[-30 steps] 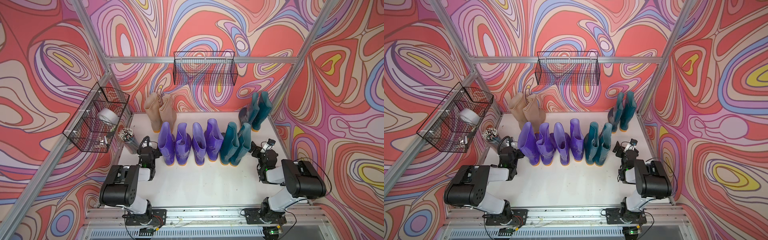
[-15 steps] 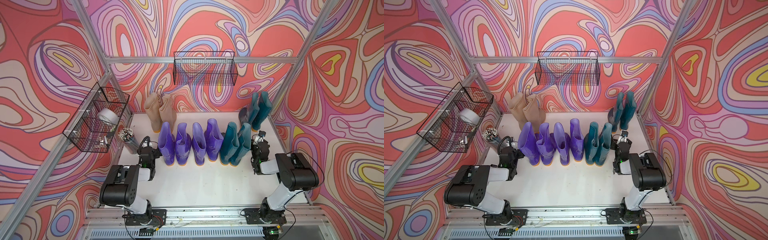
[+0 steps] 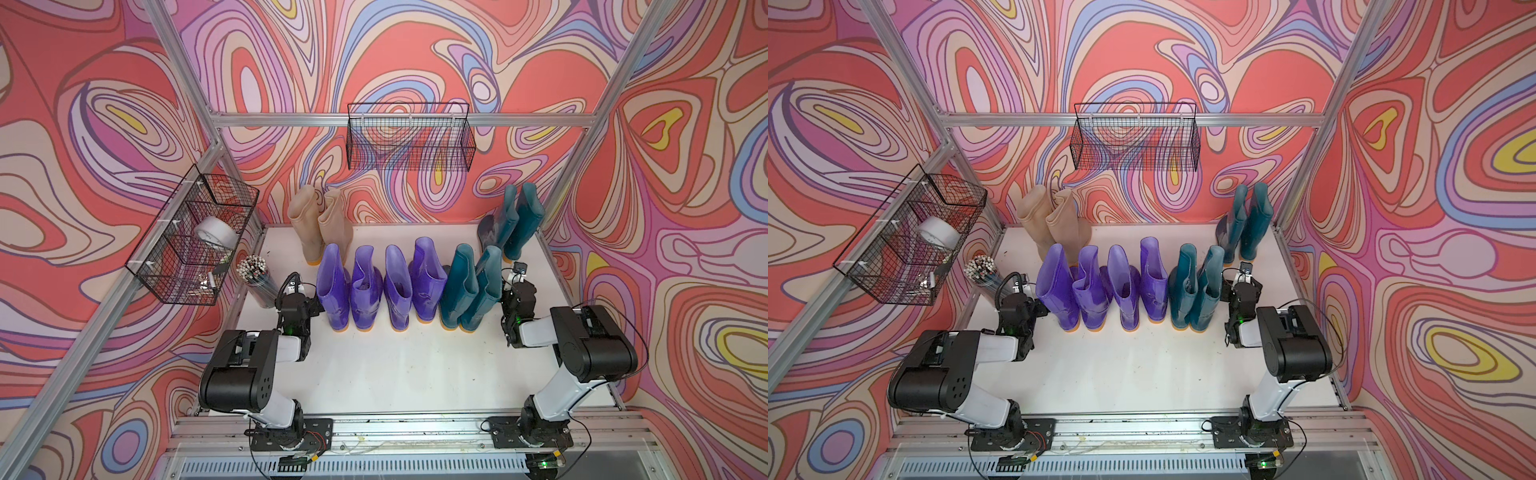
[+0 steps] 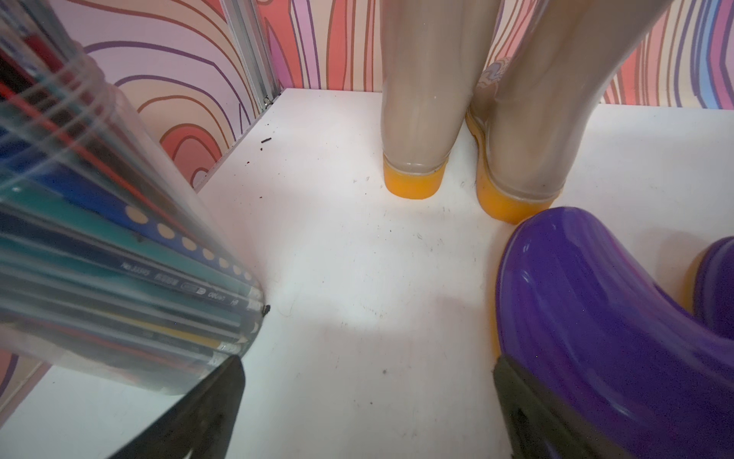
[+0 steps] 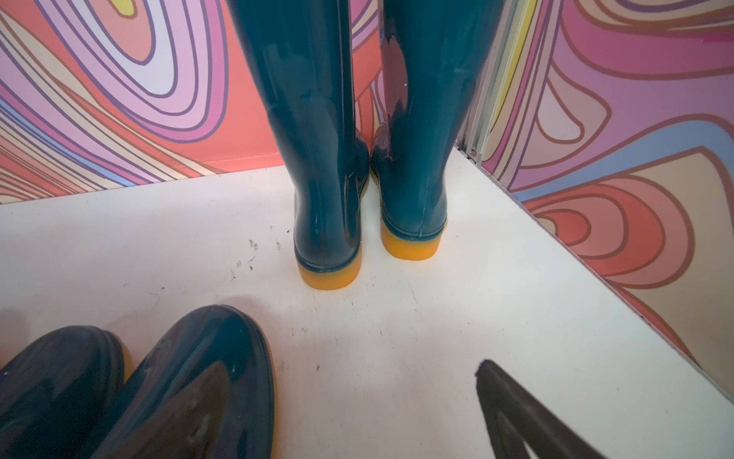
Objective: Match and arrange rain boots in pairs
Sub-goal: Reset both arms
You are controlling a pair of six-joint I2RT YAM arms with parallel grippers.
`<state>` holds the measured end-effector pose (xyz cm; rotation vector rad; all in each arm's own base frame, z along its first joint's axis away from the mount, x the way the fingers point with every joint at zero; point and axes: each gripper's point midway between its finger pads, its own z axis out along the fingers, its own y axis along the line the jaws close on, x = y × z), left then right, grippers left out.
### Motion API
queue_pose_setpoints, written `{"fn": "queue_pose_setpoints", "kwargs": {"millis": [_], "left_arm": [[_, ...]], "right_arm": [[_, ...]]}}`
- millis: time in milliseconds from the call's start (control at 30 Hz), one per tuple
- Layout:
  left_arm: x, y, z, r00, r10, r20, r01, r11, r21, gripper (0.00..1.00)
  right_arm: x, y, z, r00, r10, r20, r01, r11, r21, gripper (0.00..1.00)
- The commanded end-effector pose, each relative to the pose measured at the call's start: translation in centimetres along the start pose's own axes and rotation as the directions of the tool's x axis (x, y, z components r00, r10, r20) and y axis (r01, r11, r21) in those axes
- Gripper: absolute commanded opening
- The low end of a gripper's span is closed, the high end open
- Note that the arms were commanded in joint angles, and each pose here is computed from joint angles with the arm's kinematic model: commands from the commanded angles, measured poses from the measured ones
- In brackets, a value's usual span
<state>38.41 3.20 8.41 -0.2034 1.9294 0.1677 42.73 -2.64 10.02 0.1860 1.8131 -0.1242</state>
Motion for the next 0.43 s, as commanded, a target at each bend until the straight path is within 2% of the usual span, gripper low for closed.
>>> {"fn": "queue_pose_setpoints", "kwargs": {"millis": [0,200,267,400], "left_arm": [[-0.9,-0.4,0.0,1.000,0.009,0.030,-0.009,1.000,0.014,1.00],[-0.9,-0.4,0.1,1.000,0.010,0.028,-0.011,1.000,0.016,1.00],[-0.7,-1.9,0.4,0.999,0.048,0.004,-0.048,0.994,0.096,1.00],[-0.7,-2.0,0.3,0.999,0.046,0.006,-0.046,0.993,0.107,1.00]], "right_arm": [[0.5,-0.1,-0.2,1.000,-0.013,-0.016,0.014,1.000,0.009,0.98],[0.5,-0.1,-0.2,1.000,-0.018,-0.014,0.019,1.000,0.009,0.98],[0.6,0.0,-0.2,1.000,-0.020,-0.016,0.021,1.000,0.011,0.98],[0.6,0.0,-0.2,1.000,-0.020,-0.016,0.021,1.000,0.010,0.98]]}}
